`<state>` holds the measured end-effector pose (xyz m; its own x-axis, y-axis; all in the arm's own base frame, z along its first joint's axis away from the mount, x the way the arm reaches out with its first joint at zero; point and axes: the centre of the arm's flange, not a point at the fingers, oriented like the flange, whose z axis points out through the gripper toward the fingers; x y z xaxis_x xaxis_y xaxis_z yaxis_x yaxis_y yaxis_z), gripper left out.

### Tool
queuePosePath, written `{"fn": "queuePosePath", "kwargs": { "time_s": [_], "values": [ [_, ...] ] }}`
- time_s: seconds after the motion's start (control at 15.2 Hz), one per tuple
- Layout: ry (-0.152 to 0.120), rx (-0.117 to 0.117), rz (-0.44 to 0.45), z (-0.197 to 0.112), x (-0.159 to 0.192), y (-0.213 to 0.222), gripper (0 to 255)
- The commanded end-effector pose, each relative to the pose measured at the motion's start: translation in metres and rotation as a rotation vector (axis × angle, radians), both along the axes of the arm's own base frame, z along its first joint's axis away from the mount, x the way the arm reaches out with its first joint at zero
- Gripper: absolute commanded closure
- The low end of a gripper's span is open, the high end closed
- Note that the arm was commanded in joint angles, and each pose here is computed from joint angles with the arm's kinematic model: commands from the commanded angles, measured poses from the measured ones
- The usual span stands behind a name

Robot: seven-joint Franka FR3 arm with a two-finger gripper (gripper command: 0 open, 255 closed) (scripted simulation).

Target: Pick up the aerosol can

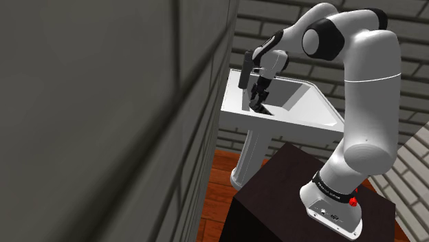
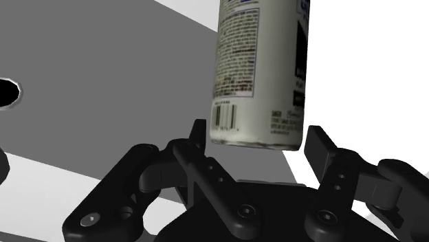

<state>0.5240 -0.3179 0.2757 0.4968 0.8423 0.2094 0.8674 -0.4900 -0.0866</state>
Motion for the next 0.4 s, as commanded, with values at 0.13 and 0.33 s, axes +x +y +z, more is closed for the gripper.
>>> {"fn": "queuePosePath", "kwargs": {
  "time_s": [0.13, 0.33],
  "values": [
    [0.000, 0.000, 0.000, 0.021, 0.000, 0.001, 255],
    [0.000, 0.000, 0.000, 0.027, 0.000, 0.001, 255]
  ]
}}
